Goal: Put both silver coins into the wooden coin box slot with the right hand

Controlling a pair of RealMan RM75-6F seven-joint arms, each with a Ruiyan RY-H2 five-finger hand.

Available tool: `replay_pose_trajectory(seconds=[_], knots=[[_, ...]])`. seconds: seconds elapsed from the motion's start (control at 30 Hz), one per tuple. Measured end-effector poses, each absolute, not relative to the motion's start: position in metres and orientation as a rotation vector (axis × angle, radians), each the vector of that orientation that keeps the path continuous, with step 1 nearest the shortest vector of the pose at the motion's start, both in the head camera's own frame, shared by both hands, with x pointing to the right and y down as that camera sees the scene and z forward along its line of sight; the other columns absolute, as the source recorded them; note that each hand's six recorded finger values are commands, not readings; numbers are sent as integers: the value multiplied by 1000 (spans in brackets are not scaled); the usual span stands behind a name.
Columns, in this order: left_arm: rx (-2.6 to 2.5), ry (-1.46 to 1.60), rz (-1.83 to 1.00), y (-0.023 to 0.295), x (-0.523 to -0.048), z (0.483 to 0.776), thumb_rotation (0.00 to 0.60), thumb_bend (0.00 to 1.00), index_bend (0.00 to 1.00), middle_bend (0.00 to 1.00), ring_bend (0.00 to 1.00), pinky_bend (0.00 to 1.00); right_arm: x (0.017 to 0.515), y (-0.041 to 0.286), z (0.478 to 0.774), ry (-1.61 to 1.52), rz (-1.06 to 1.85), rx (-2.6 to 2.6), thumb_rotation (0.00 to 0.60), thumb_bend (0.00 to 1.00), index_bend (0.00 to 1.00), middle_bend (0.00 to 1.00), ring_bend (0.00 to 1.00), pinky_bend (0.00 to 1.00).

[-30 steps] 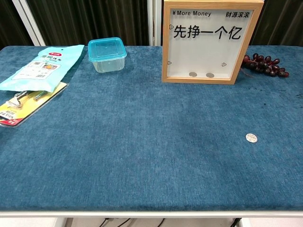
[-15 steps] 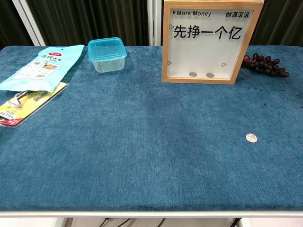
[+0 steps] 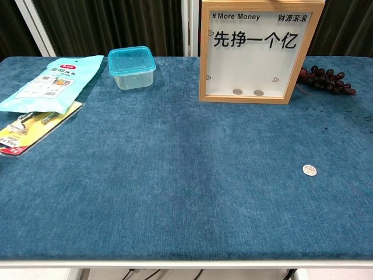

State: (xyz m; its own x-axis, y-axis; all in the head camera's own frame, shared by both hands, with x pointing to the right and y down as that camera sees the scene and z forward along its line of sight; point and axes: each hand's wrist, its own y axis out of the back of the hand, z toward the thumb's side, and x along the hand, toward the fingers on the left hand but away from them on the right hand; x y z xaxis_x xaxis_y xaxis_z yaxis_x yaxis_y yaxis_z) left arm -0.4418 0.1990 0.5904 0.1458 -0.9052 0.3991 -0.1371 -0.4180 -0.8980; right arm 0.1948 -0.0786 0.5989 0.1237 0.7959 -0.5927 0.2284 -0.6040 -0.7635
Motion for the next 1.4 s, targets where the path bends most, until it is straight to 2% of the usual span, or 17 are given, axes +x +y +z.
replay_pose_trajectory(seconds=[0.8,0.87,0.97,1.07,1.23,1.33,1.4], knots=[[-1694,1022,-1360,199,-449,592,600,49,0,0,0,0,202,-79,619,-927,1606,-1878,600,477,853,66,0,0],[-1694,1023,-1361,199,-449,592,600,49,0,0,0,0,201,-79,619,-926,1607,-1877,600,477,831,63,0,0],[-1695,1026,-1360,199,-450,592,600,49,0,0,0,0,201,-78,621,-920,1608,-1879,600,477,703,48,0,0],[-1694,1027,-1358,199,-451,591,600,49,0,0,0,0,200,-77,621,-915,1603,-1884,600,476,443,23,0,0],[-1695,1029,-1357,199,-451,591,600,49,0,0,0,0,197,-77,620,-918,1578,-1901,600,444,119,0,0,0],[-1696,1029,-1358,199,-451,592,600,49,0,0,0,0,197,-77,619,-916,1564,-1912,600,440,12,0,0,0],[-1696,1028,-1357,198,-451,592,600,49,0,0,0,0,197,-76,617,-918,1554,-1919,600,440,0,0,0,0]])
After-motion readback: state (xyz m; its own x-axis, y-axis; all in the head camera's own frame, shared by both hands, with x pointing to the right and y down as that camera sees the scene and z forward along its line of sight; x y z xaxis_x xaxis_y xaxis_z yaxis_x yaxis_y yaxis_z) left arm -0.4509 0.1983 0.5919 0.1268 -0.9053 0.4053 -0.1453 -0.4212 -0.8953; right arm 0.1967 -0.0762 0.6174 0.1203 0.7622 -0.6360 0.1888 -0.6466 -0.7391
